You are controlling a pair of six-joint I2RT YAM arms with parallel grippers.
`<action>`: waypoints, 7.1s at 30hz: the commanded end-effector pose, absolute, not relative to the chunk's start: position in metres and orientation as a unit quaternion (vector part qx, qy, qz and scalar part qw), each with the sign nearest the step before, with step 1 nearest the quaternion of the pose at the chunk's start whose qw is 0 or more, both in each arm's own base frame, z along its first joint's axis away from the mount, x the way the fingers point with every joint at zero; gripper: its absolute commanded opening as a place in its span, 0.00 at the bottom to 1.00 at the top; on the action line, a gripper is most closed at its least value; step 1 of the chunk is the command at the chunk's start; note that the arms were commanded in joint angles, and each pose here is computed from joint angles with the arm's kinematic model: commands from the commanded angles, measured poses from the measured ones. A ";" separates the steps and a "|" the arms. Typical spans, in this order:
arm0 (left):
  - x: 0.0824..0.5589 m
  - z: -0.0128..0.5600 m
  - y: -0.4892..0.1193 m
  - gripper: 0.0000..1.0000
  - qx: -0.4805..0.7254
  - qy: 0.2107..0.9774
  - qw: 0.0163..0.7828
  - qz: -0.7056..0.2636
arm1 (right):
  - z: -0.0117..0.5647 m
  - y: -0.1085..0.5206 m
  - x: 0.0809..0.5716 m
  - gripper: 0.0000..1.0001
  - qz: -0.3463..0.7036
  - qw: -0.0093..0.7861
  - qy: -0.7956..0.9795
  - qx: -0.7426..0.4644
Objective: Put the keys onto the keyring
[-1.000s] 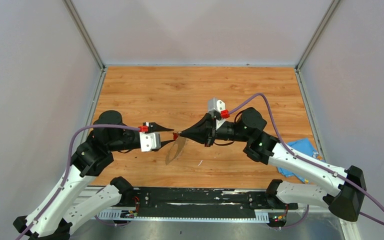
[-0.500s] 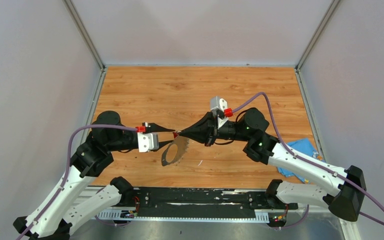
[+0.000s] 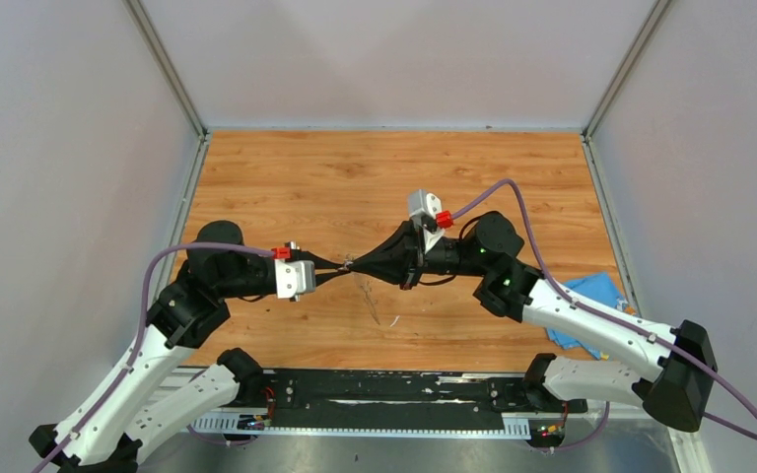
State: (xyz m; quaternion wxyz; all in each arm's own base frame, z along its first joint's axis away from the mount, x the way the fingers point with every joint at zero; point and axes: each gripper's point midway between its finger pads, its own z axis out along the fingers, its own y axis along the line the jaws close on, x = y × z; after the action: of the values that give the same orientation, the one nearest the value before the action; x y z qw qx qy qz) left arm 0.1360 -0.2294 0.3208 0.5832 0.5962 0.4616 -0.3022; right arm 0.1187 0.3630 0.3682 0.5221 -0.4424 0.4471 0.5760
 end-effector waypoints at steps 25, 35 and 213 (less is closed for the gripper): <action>0.106 0.337 -0.218 0.37 0.633 0.410 0.585 -0.299 | 0.378 0.361 0.125 0.00 0.589 0.545 0.433 -0.411; 0.115 0.354 -0.204 0.42 0.627 0.424 0.606 -0.247 | 0.383 0.358 0.123 0.00 0.580 0.548 0.429 -0.423; 0.137 0.339 -0.214 0.24 0.645 0.450 0.571 -0.234 | 0.392 0.368 0.108 0.00 0.600 0.560 0.412 -0.395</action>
State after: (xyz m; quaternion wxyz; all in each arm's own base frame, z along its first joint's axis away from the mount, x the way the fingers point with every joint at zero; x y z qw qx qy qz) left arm 0.1374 -0.2119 0.3397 0.5703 0.6439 0.4550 -0.2306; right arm 0.1153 0.3702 0.3626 0.5477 -0.3952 0.4486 0.5852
